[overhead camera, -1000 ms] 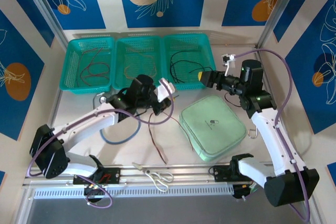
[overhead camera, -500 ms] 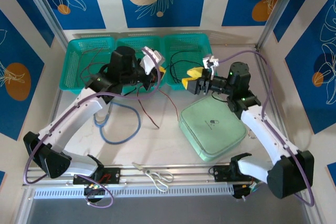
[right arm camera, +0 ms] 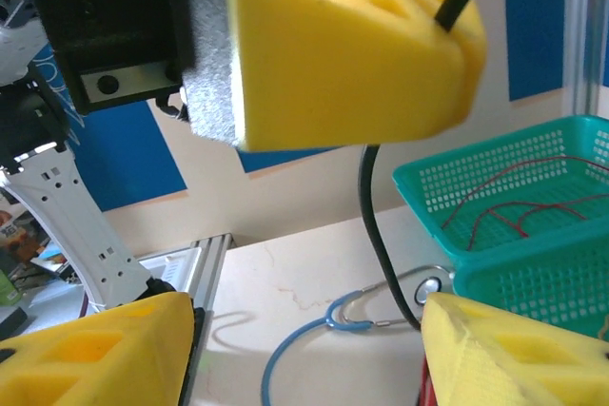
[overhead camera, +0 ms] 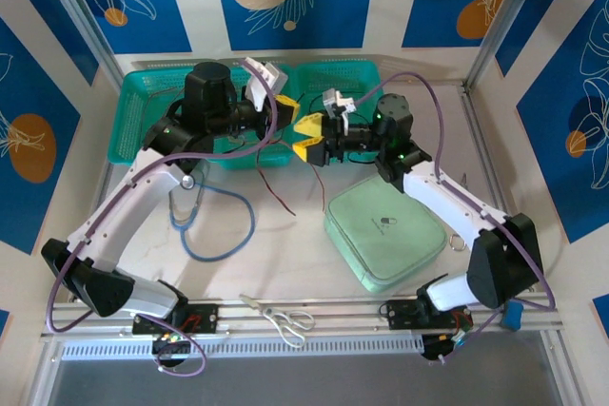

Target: Untangle the cables

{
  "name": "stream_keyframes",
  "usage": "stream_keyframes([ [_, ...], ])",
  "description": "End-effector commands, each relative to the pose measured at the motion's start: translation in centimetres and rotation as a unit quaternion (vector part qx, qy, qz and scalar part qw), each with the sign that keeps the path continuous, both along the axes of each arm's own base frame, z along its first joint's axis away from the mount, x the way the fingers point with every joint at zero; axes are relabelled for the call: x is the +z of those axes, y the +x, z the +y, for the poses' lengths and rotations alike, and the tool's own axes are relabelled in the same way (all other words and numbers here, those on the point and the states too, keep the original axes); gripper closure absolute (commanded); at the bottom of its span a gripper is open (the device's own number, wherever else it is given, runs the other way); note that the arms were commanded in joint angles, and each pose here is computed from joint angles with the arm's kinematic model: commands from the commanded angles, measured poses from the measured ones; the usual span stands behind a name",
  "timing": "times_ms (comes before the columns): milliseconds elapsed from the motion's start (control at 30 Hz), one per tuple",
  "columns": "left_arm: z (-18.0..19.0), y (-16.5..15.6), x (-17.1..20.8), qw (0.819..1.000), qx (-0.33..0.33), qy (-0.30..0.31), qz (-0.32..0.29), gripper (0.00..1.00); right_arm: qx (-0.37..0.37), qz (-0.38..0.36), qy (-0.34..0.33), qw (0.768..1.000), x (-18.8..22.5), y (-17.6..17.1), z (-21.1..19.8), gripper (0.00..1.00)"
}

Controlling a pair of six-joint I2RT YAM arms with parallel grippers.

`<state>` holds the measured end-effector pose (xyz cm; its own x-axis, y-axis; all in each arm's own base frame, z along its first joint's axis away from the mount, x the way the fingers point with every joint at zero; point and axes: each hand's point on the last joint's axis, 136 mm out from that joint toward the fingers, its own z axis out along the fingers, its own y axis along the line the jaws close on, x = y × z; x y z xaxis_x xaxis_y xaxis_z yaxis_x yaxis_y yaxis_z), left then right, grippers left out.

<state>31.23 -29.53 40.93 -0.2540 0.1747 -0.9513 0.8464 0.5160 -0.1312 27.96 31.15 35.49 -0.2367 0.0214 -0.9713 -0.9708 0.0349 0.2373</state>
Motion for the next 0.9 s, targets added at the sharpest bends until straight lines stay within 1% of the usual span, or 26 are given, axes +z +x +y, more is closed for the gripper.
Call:
stream_keyframes([
  [0, -0.2, -0.3, 2.0, 0.999, -0.015, -0.031, -0.002, 1.0, 0.024, -0.035, 0.016, 0.999, 1.7, -0.1, 1.0, 0.38],
  [67, -0.3, -0.3, 2.1, 0.999, -0.016, -0.033, 0.0, 1.0, 0.028, -0.034, 0.023, 0.999, 1.9, 0.3, 1.4, 0.41],
  [167, -0.3, -0.5, 2.2, 0.999, -0.018, -0.038, 0.003, 1.0, 0.029, -0.033, 0.028, 0.999, 2.2, 0.9, 1.8, 0.49],
  [400, -0.4, -0.5, 2.3, 0.999, -0.021, -0.043, 0.008, 1.0, 0.04, -0.027, 0.039, 0.998, 2.5, 1.7, 2.5, 0.78],
  [500, -0.2, -0.3, 2.1, 0.999, -0.017, -0.043, 0.009, 1.0, 0.038, -0.022, 0.039, 0.998, 2.4, 1.8, 2.5, 0.97],
  [533, -0.1, -0.2, 2.1, 0.999, -0.013, -0.044, 0.008, 0.97, 0.034, -0.02, 0.039, 0.998, 2.5, 2.0, 2.4, 1.0],
  [567, 0.0, -0.1, 2.2, 0.999, -0.01, -0.045, 0.006, 0.84, 0.033, -0.017, 0.04, 0.999, 2.5, 2.1, 2.4, 1.0],
  [600, 0.2, 0.1, 2.5, 0.999, -0.004, -0.048, 0.003, 0.69, 0.029, -0.015, 0.039, 0.999, 2.6, 2.2, 2.3, 1.0],
  [633, 0.5, 0.3, 2.8, 0.999, 0.003, -0.051, -0.003, 0.58, 0.025, -0.014, 0.039, 0.999, 2.7, 2.4, 2.2, 1.0],
  [700, 1.1, 0.4, 3.7, 0.998, 0.019, -0.054, -0.018, 0.4, 0.014, -0.015, 0.038, 0.999, 2.8, 2.7, 2.2, 1.0],
  [733, 1.7, 0.5, 4.2, 0.998, 0.033, -0.053, -0.026, 0.35, 0.008, -0.017, 0.037, 0.999, 2.8, 2.9, 2.1, 1.0],
  [867, 4.9, 0.4, 6.5, 0.993, 0.096, -0.059, -0.034, 0.26, -0.027, -0.008, 0.035, 0.999, 2.9, 4.3, 1.5, 1.0],
])
